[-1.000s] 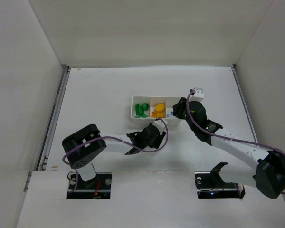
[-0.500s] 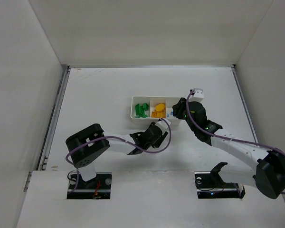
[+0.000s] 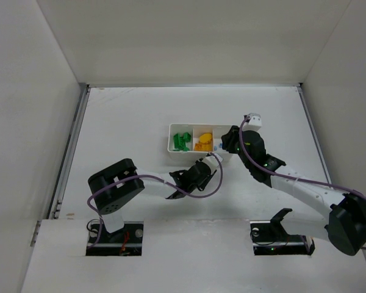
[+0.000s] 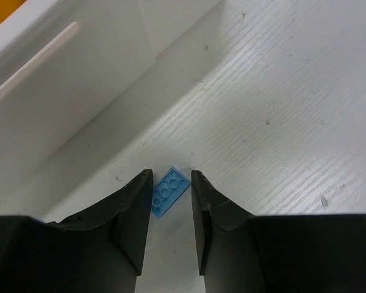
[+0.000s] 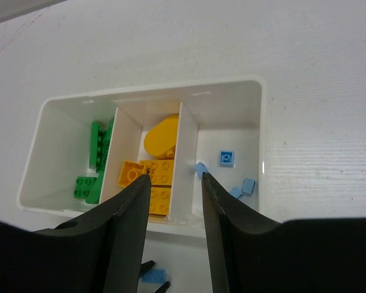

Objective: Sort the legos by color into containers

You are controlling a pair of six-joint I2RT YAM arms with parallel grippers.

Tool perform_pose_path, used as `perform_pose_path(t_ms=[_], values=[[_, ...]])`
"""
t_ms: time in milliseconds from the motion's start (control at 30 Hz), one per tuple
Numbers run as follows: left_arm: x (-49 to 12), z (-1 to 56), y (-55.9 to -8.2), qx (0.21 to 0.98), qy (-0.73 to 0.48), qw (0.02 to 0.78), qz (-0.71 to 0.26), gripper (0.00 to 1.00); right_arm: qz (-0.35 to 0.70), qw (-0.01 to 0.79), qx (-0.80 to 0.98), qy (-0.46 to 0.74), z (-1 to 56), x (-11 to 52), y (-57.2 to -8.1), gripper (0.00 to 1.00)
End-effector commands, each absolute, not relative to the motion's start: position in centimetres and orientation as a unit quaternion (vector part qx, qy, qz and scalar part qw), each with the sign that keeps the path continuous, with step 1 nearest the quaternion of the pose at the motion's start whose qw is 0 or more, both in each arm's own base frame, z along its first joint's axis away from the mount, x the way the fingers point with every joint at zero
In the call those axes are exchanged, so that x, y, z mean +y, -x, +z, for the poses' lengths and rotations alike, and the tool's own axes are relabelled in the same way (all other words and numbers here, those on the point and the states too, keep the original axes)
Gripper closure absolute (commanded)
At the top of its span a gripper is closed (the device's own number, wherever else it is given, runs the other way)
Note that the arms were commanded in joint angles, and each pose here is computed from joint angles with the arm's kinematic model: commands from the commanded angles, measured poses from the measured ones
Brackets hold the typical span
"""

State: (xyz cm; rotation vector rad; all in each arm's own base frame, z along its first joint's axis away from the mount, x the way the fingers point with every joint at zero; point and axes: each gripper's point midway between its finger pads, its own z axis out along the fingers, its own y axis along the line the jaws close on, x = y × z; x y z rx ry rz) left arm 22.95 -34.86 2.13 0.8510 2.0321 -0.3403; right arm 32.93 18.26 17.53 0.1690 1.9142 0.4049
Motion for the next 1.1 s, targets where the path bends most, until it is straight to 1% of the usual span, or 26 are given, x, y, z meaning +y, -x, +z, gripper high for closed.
perform_pose_path(t_ms=[0, 200, 400, 433, 600, 733, 867, 1067], values=[[-33.4, 1.2, -22.0, 0.827, -0.352, 0.423, -0.115, 0.72, 0.188, 0.573, 0.795, -0.068, 18.9, 18.9, -33.3, 0.55], [-33.0, 1.3, -21.5, 0.831, -0.346, 0.418, -0.119, 0.65, 0.187, 0.572, 0.796, -0.066, 18.8, 19.0, -33.2, 0.55], [-32.7, 1.5, -21.0, 0.836, -0.341, 0.412, -0.126, 0.62, 0.188, 0.572, 0.796, -0.065, 18.9, 19.0, -33.2, 0.55], [-32.6, 1.3, -21.0, 0.837, -0.341, 0.409, -0.125, 0.63, 0.188, 0.573, 0.795, -0.065, 19.0, 19.0, -33.2, 0.55], [-32.7, 0.4, -20.9, 0.840, -0.347, 0.399, -0.120, 0.74, 0.191, 0.574, 0.794, -0.065, 19.1, 19.1, -33.1, 0.55], [-32.7, 1.0, -20.9, 0.838, -0.343, 0.406, -0.125, 0.81, 0.191, 0.574, 0.793, -0.066, 19.1, 19.0, -33.1, 0.55], [-32.7, 3.8, -21.2, 0.832, -0.321, 0.429, -0.146, 0.84, 0.195, 0.582, 0.786, -0.072, 19.8, 18.7, -33.0, 0.55], [-33.1, 10.5, -21.9, 0.813, -0.266, 0.476, -0.206, 0.84, 0.209, 0.598, 0.769, -0.091, 20.9, 17.8, -32.4, 0.55]])
